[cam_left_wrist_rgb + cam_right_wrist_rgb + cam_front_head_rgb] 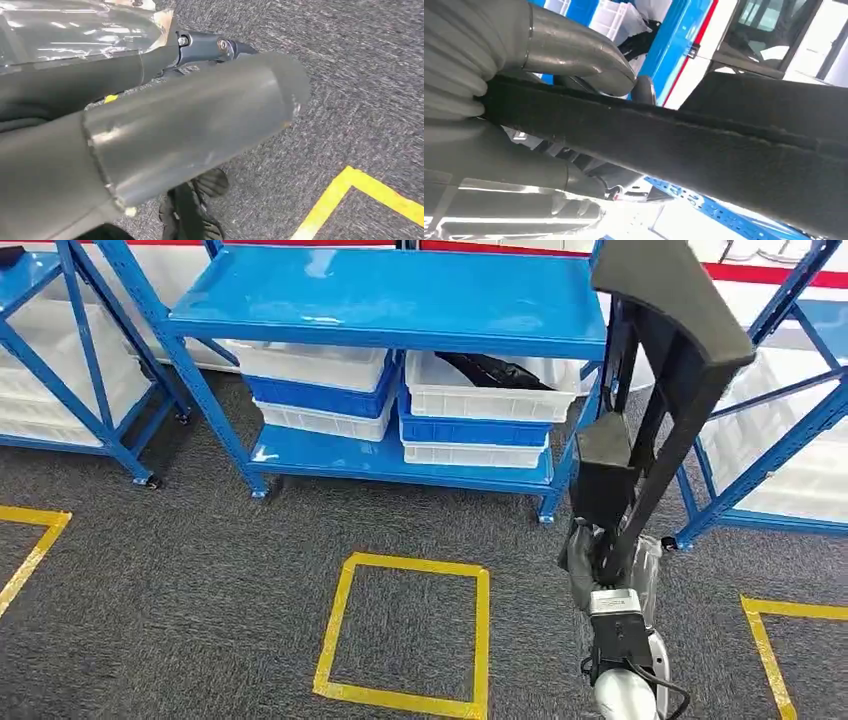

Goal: Take the parts from the cabinet and place them on the table.

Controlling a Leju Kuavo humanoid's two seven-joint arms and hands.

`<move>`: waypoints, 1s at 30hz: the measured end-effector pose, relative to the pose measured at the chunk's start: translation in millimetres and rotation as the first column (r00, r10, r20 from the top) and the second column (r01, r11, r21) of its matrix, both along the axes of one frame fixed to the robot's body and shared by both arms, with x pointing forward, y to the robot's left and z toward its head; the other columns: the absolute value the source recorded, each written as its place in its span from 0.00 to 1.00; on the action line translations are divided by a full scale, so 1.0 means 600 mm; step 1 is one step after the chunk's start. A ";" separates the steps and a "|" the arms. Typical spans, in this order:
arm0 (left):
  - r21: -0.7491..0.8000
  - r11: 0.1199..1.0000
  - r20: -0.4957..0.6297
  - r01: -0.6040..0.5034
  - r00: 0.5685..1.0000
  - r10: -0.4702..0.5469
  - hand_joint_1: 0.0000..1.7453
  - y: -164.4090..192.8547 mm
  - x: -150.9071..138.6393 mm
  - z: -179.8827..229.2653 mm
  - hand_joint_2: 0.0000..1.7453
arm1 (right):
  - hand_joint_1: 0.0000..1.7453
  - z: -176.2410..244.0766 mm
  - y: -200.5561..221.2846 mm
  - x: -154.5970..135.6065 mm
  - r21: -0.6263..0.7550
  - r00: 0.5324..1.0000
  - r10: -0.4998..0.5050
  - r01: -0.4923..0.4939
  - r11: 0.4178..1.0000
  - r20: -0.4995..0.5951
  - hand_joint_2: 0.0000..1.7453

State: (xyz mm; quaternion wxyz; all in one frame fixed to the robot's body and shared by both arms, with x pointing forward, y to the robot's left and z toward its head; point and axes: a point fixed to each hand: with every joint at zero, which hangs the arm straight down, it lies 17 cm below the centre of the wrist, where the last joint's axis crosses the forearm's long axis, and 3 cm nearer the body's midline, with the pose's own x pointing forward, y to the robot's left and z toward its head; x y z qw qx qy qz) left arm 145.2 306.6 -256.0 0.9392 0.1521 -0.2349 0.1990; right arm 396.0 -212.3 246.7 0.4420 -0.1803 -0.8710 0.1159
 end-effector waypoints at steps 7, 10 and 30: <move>-0.002 1.000 0.002 0.005 1.000 -0.005 0.00 -0.003 0.000 0.000 0.00 | 1.00 0.004 0.000 0.001 -0.002 1.000 -0.003 0.003 1.000 0.006 1.00; -0.002 1.000 0.002 0.009 1.000 -0.009 0.00 -0.004 0.001 0.000 0.00 | 1.00 0.003 0.002 0.001 -0.030 1.000 -0.010 0.010 0.999 0.010 1.00; 0.000 1.000 0.021 -0.009 1.000 0.009 0.00 0.002 -0.001 0.002 0.00 | 1.00 0.012 0.012 0.017 -0.064 0.999 -0.027 0.029 0.998 0.027 1.00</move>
